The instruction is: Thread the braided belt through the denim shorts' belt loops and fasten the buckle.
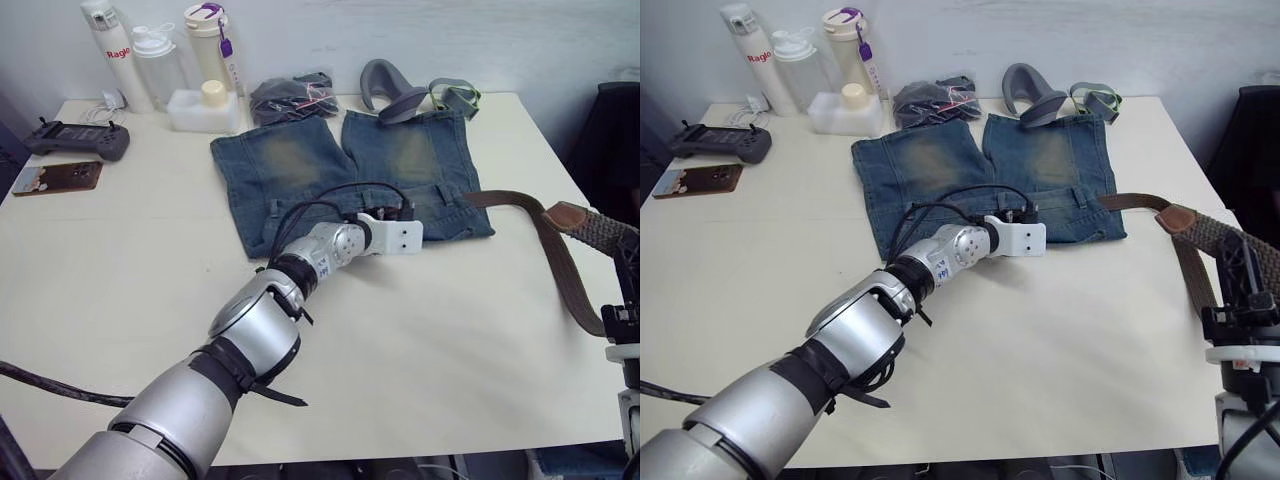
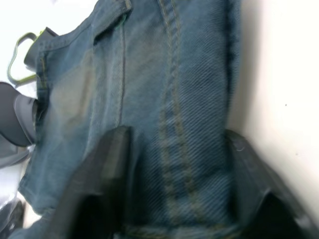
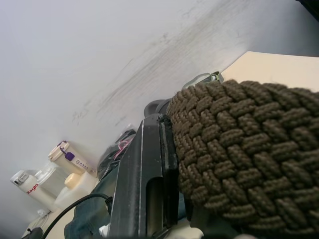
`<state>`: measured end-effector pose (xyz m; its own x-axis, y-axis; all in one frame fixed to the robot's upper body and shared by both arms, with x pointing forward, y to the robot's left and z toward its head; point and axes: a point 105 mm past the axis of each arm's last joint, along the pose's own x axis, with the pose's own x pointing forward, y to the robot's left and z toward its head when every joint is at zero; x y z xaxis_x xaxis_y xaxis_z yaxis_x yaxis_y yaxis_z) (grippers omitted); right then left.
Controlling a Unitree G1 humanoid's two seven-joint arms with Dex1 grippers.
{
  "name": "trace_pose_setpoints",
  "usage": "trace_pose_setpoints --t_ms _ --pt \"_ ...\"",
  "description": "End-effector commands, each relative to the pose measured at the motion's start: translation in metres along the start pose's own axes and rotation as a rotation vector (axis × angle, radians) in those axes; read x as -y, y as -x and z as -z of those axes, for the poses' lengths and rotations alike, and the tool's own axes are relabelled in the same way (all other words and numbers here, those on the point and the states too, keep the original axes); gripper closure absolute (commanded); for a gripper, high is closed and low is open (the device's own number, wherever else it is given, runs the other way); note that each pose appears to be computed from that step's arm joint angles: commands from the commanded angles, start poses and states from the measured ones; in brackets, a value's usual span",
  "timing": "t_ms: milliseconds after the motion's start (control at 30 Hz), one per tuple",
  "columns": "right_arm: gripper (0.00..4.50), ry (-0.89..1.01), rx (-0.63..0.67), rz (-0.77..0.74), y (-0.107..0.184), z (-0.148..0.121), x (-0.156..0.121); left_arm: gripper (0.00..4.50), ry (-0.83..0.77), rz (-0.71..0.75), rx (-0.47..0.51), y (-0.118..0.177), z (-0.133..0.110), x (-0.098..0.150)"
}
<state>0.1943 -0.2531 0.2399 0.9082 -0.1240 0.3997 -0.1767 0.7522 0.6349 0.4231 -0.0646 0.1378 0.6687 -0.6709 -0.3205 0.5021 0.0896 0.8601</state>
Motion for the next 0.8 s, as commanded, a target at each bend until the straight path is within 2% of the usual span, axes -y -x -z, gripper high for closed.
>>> trace_pose_setpoints --t_ms 33,67,100,367,567,700,800 --pt "4.50 0.029 -0.022 -0.114 0.003 0.000 -0.030 4.09 0.048 0.072 0.057 0.006 0.002 0.003" --pt "4.50 0.035 -0.036 -0.115 0.003 0.001 -0.030 4.44 0.061 0.125 0.077 0.009 0.003 0.009" --pt "4.50 0.044 -0.053 -0.119 0.002 0.002 -0.031 4.49 0.077 0.178 0.098 0.012 0.006 0.016" --pt "4.50 0.090 -0.207 -0.108 0.000 0.021 -0.030 4.49 0.148 0.472 0.315 0.059 0.024 0.048" --pt "4.50 0.119 -0.374 -0.020 0.007 0.035 -0.024 4.49 0.136 0.661 0.511 0.106 0.006 0.064" --pt "4.50 0.135 -0.518 -0.003 0.021 0.046 -0.025 4.49 0.067 0.755 0.532 0.125 0.003 0.068" --pt "4.50 0.249 -0.567 0.061 0.027 0.050 -0.015 4.49 0.049 0.727 0.498 0.115 0.002 0.071"
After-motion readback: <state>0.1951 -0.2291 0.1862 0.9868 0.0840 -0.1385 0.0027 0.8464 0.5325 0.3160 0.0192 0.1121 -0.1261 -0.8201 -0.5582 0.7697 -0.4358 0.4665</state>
